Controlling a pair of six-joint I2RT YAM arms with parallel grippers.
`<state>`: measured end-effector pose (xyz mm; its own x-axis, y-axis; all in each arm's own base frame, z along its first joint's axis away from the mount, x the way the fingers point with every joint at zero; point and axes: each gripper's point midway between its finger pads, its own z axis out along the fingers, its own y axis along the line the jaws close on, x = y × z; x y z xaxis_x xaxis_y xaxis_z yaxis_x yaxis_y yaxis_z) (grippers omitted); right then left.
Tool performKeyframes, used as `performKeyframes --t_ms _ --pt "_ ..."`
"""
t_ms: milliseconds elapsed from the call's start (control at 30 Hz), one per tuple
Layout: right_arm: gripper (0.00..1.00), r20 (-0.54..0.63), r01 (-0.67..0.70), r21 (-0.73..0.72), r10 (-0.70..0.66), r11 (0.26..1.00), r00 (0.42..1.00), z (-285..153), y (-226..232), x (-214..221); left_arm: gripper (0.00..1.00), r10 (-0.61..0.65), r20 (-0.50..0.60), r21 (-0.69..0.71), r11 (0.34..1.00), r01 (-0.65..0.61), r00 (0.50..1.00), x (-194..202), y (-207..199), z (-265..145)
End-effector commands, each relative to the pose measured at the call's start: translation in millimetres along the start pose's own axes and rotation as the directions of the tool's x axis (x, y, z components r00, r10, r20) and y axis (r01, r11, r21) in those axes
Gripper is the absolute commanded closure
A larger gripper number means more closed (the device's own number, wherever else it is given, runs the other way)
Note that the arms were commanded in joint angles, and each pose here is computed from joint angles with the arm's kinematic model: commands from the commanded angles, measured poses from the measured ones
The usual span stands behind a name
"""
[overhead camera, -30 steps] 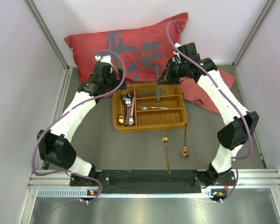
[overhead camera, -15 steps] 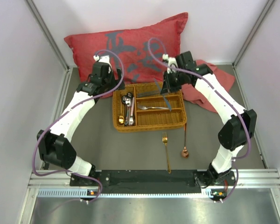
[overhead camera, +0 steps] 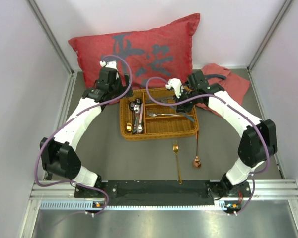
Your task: Sort the eating utensils into containers
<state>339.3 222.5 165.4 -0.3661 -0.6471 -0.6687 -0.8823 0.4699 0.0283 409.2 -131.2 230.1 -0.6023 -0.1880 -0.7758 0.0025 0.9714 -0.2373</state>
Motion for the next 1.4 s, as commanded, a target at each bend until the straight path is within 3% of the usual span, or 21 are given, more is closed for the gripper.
performKeyframes --t_ms 0,433,600,667,733,867,1000,1033,1233,1333,1367 --pt "1.00 0.101 0.203 0.057 -0.207 0.978 0.973 4 -12 -27 0.02 -0.035 0.065 0.005 0.999 0.035 0.997 -16 0 -13" --pt "1.00 -0.002 0.290 -0.144 -0.293 0.946 0.956 45 36 0 0.02 -0.058 0.088 -0.031 0.998 0.061 0.994 -21 7 -20" --pt "0.93 -0.029 0.293 -0.145 -0.300 0.945 0.953 51 44 5 0.02 -0.071 0.082 -0.032 0.997 0.073 0.994 -19 7 -20" --pt "0.74 -0.032 0.300 -0.132 -0.307 0.945 0.951 52 46 3 0.02 -0.073 0.076 -0.029 0.997 0.075 0.994 -17 7 -20" --pt "0.63 -0.048 0.318 -0.115 -0.325 0.941 0.945 52 47 3 0.02 -0.074 0.077 -0.024 0.997 0.076 0.994 -17 6 -22" --pt "0.57 -0.022 0.311 -0.037 -0.312 0.950 0.950 43 42 -12 0.02 -0.070 0.081 -0.012 0.997 0.071 0.994 -18 5 -26" --pt "0.45 0.085 0.256 0.125 -0.268 0.958 0.960 12 28 -53 0.02 -0.074 0.085 0.023 0.997 0.073 0.994 -20 -1 -33" --pt "0.01 0.109 0.240 0.158 -0.259 0.958 0.960 3 26 -61 0.02 -0.076 0.084 0.032 0.997 0.074 0.994 -21 -2 -35" --pt "0.01 0.211 0.037 0.394 -0.130 0.918 0.969 -68 5 -87 0.02 -0.094 0.069 0.066 0.994 0.089 0.993 -13 -6 -44" --pt "0.01 0.257 -0.167 0.519 0.033 0.838 0.966 -96 -10 -71 0.02 -0.103 0.061 0.078 0.992 0.098 0.993 -6 -6 -48" --pt "0.01 0.293 -0.289 0.570 0.138 0.769 0.946 -105 -18 -60 0.02 -0.104 0.057 0.082 0.992 0.099 0.993 -2 -5 -50"
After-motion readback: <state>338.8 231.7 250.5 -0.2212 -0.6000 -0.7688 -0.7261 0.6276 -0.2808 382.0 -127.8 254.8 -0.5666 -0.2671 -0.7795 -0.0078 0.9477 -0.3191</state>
